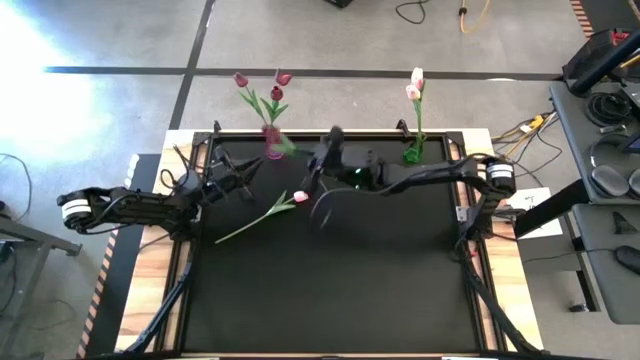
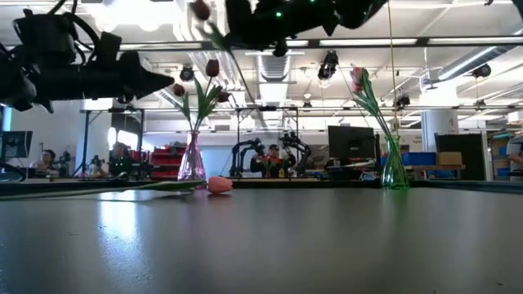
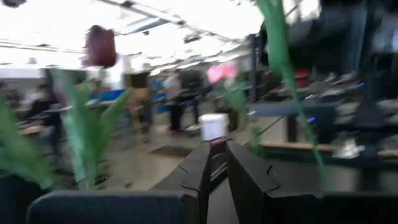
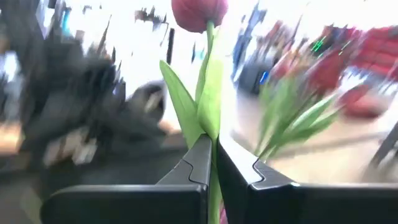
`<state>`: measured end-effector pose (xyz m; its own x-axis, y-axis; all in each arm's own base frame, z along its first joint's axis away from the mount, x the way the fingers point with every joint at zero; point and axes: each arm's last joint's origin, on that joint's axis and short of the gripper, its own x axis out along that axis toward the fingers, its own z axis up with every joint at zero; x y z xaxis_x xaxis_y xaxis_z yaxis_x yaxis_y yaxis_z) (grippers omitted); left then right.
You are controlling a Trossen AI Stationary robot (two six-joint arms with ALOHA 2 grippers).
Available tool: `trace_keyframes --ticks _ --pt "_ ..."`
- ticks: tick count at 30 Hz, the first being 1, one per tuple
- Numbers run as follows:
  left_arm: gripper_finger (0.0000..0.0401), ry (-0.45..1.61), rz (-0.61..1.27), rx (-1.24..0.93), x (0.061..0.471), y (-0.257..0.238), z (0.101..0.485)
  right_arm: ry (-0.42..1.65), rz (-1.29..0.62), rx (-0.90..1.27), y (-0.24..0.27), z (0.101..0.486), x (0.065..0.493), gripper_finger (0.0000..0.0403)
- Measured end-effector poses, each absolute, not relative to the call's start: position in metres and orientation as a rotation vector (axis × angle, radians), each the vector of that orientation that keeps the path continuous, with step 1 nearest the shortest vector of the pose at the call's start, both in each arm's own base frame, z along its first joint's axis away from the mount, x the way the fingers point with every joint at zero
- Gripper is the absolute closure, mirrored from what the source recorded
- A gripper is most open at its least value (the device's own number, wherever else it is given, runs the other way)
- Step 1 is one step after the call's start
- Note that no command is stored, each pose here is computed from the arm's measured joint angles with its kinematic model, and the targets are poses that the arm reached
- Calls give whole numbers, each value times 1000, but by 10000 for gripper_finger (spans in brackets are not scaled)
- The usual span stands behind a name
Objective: Sort flowers into vase by color
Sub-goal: Put the red flower into the purple vase
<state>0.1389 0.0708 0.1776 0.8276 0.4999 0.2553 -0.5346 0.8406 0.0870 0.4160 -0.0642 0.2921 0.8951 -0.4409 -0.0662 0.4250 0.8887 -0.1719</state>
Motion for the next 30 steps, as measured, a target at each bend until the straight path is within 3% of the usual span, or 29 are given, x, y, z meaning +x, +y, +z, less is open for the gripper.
trace_keyframes --ticks 6,14,30 --pt "364 -114 636 160 140 74 168 -151 -519 -162 -94 308 406 391" --pt "364 -53 634 117 142 75 159 -327 -499 -240 -114 309 433 391" --pt "364 20 629 71 148 78 144 -474 -549 -379 -161 313 515 391"
